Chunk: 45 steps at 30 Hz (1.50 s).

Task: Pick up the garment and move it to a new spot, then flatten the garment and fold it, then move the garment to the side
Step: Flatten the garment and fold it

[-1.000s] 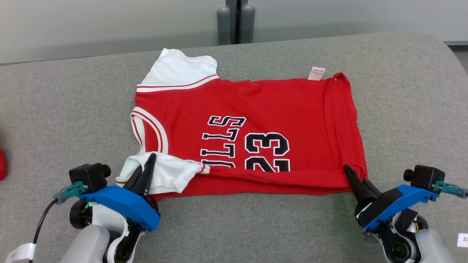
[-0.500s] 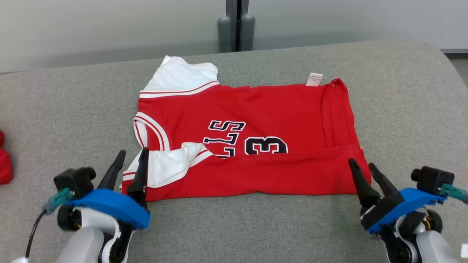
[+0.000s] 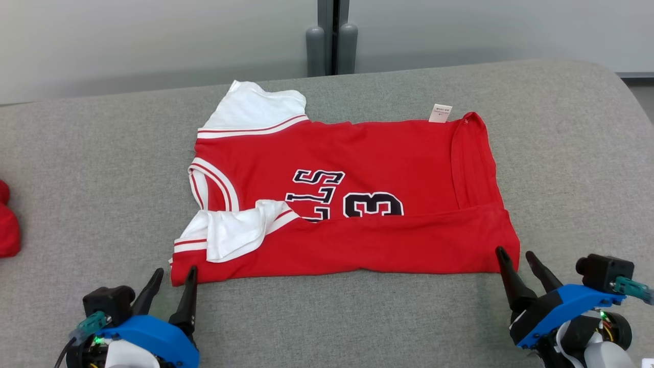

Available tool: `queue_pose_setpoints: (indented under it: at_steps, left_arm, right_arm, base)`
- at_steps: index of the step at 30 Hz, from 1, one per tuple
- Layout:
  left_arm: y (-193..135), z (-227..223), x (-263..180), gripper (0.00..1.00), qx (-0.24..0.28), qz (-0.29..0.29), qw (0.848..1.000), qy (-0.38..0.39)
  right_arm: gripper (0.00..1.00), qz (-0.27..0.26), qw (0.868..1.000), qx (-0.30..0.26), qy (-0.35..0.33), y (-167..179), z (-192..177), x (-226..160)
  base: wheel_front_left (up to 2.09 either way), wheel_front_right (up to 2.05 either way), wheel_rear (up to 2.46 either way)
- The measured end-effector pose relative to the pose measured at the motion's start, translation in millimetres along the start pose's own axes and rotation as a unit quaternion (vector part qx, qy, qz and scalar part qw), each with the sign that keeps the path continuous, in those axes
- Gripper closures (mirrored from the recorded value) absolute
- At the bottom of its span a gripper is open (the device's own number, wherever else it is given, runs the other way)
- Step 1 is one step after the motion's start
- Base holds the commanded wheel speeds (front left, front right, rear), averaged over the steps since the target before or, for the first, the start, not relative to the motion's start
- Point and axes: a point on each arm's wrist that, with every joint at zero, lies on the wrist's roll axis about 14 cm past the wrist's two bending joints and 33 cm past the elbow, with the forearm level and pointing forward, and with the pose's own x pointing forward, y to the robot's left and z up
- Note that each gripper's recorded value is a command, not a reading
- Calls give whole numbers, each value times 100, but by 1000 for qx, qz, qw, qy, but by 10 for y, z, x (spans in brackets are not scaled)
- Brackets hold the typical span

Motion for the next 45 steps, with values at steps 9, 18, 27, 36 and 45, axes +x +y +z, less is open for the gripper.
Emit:
queue_pose_setpoints:
  at_steps: [9, 18, 27, 36, 45]
  left_arm:
    - [25, -147, 147, 0, 1, 3, 999, 32]
    - [22, -213, 244, 0, -2, -1, 999, 46]
    - [-49, -171, 263, 100, -22, -9, 999, 33]
    - [-51, -21, -80, 100, -64, 7, 997, -31]
    - [21, -138, -596, 100, -73, 44, 995, -51]
  right_arm:
    - [0, -3, 999, -33, 41, -29, -181, 139]
    - [0, -7, 996, -59, 67, -74, -338, 232]
    - [100, 10, 998, -36, 52, 83, -327, 309]
    - [100, 47, 999, -4, 3, 304, -196, 93]
    - [100, 62, 998, 4, 1, 299, -252, -258]
  base:
    - [0, 0, 0]
    - [0, 0, 0]
    - [0, 0, 0]
    - [0, 0, 0]
    - [0, 0, 0]
